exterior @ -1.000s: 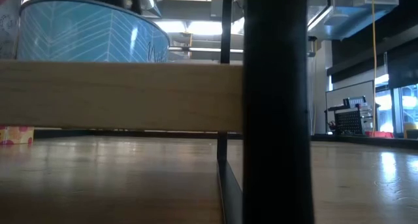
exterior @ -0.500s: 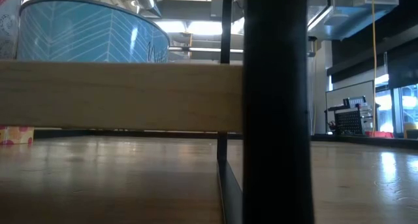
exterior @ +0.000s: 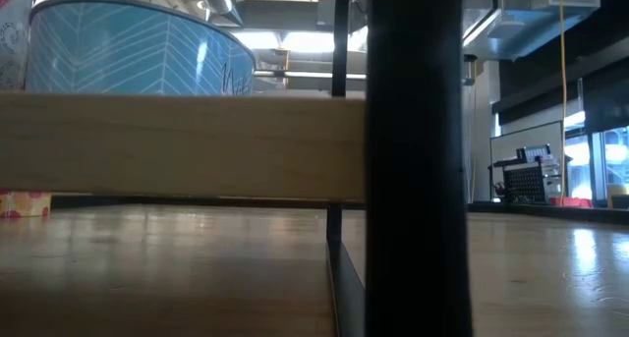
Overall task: Pick and place cans onto a shelf
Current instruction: Put the canned pineapple rings on the shelf
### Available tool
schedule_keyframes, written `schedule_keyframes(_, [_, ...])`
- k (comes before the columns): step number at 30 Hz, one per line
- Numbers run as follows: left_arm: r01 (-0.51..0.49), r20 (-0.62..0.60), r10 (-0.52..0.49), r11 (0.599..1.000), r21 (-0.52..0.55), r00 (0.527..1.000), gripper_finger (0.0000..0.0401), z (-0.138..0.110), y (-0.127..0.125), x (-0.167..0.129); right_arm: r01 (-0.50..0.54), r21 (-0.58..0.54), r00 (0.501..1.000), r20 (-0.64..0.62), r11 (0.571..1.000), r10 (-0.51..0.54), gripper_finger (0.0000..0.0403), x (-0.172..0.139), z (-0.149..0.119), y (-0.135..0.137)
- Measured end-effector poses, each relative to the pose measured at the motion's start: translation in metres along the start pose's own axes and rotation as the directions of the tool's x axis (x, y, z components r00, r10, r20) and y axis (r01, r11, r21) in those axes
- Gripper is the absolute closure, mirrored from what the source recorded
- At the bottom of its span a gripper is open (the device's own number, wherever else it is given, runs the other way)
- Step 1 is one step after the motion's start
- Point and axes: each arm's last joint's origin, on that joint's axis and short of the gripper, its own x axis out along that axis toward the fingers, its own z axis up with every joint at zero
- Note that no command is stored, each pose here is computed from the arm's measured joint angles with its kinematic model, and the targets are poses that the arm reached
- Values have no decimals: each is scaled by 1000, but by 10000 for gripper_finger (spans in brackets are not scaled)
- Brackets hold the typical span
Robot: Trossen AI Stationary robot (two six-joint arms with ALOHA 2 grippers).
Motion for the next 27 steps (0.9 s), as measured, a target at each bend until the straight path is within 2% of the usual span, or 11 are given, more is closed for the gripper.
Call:
schedule_keyframes(7, [-77, -25, 75, 994, -83, 997, 401, -3, 60, 4, 2, 10, 1000, 0, 1000, -2, 398, -14, -7, -7])
schedule_keyframes(13, [-94, -138, 71, 982, -163, 988, 401, -19, 114, 4, 5, 12, 1000, 1, 1000, -5, 398, -14, -7, -8])
schedule_keyframes(20, [-143, -277, 68, 955, -259, 958, 372, -39, 150, 16, 36, 52, 999, 12, 998, -36, 398, -14, -6, -8])
schedule_keyframes(21, [-160, -296, 72, 945, -285, 953, 366, -42, 153, 18, 55, 61, 998, 16, 997, -56, 398, -14, -6, -9])
schedule_keyframes(24, [-247, -369, 90, 881, -404, 925, 349, -51, 160, 29, 109, 84, 994, 21, 990, -111, 398, -14, -6, -12])
schedule_keyframes(27, [-315, -429, 127, 859, -403, 894, 342, -58, 165, 43, 132, 114, 991, 18, 985, -135, 398, -12, -5, -16])
